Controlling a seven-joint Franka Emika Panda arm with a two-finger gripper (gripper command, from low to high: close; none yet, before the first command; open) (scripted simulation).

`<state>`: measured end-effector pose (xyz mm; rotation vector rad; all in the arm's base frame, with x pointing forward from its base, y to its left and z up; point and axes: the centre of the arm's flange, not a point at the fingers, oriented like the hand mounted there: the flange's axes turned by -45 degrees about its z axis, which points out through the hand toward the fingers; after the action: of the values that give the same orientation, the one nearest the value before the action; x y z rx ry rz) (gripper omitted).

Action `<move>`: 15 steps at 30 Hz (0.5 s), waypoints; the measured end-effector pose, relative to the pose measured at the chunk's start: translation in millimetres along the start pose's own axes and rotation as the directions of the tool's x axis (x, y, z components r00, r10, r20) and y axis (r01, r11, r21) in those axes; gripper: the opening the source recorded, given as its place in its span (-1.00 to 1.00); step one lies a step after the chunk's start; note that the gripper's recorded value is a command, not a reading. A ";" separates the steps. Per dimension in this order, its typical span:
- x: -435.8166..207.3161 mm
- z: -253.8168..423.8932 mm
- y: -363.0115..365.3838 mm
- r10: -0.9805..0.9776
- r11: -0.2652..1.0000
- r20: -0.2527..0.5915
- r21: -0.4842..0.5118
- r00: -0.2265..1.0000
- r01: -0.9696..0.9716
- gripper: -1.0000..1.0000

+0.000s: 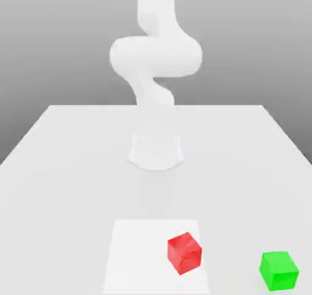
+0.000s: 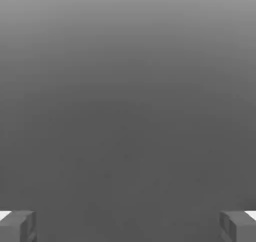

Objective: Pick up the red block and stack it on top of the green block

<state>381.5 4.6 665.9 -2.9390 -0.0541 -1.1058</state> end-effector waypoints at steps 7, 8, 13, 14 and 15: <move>-41.6 152.1 -17.7 -0.139 0.990 0.221 0.061 0.965 0.128 0.00; -51.2 171.6 -20.6 -0.159 0.987 0.250 0.072 0.955 0.145 0.00; -111.1 259.4 -35.2 -0.260 0.965 0.386 0.139 0.885 0.223 0.00; -125.3 274.9 -38.0 -0.280 0.959 0.411 0.154 0.867 0.237 0.00; -140.0 289.7 -40.7 -0.300 0.953 0.435 0.170 0.849 0.250 0.00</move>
<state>465.9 44.6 355.3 -3.0820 -0.5339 -0.3698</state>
